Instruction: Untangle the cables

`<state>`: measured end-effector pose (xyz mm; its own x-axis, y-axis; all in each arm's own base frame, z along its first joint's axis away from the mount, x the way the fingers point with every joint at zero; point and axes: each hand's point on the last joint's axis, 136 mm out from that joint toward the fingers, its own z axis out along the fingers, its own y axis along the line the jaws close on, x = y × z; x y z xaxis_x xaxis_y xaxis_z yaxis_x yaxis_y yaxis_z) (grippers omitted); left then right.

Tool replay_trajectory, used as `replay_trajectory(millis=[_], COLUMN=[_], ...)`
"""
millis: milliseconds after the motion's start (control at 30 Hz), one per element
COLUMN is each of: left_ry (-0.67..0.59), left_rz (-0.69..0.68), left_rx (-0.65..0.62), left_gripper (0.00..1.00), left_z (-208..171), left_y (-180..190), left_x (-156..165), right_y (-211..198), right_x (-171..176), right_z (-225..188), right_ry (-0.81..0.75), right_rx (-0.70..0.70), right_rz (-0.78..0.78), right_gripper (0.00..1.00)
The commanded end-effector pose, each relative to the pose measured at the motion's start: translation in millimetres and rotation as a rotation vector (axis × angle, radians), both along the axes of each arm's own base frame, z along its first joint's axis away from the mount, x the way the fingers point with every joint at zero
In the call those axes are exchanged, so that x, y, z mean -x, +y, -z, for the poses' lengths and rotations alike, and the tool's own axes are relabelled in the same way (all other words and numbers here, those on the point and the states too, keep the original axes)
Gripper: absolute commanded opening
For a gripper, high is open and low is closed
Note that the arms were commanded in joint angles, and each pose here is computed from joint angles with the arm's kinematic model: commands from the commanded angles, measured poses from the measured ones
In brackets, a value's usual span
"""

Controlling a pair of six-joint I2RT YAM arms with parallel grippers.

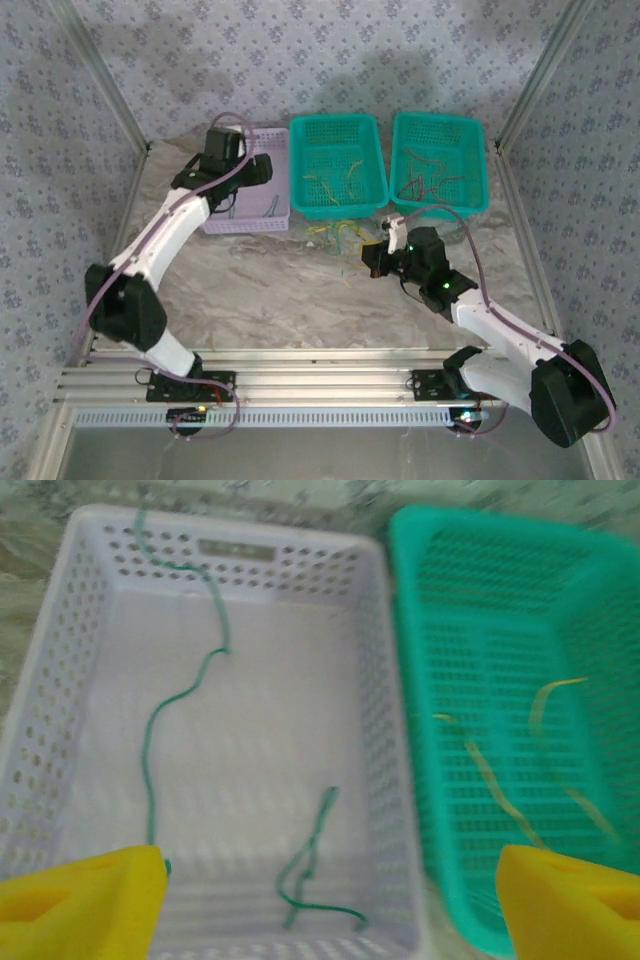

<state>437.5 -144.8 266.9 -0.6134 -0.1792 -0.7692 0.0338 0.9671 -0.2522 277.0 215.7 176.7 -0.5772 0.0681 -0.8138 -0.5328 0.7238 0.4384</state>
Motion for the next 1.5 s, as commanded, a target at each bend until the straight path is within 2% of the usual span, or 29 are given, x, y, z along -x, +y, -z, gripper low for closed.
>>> replay_trajectory(millis=[0, 200, 400, 667, 833, 1233, 1467], left_ry=[0.108, 0.227, 0.293, 0.332, 0.355, 0.398, 0.404], left_rz=[0.102, 0.302, 0.438, 0.503, 0.53, 0.554, 0.585], left_rx=[0.133, 0.187, 0.25, 0.289, 0.314, 0.253, 0.175], left_gripper=[0.86, 0.86, 0.86, 0.86, 0.82, 0.56, 0.49], left_z=[13.4, 31.0, 41.4, 49.4, 54.7, 71.8, 74.7], left_y=[-35.6, -90.2, -106.3, -127.3, -137.0, -138.7, -141.9], left_x=[37.1, 96.2, 132.6, 143.9, 144.8, 148.4, 153.1], right_y=[3.0, 2.7, 2.8, 6.7, 8.2, 14.2, 17.0], right_x=[-0.6, -1.3, -0.9, -0.9, 0.5, 5.4, 6.6], right_z=[-13.3, -13.4, -13.6, -13.1, -14.0, -15.7, -16.8], right_ry=[-0.054, -0.056, -0.06, -0.054, -0.056, -0.06, -0.058], right_rx=[-0.029, -0.029, -0.033, -0.039, -0.039, -0.047, -0.051], right_rz=[-0.006, -0.005, -0.005, -0.017, -0.025, -0.059, -0.075], right_gripper=[0.0, 0.0, 0.0, 0.0, 0.0, 0.0, 0.0])
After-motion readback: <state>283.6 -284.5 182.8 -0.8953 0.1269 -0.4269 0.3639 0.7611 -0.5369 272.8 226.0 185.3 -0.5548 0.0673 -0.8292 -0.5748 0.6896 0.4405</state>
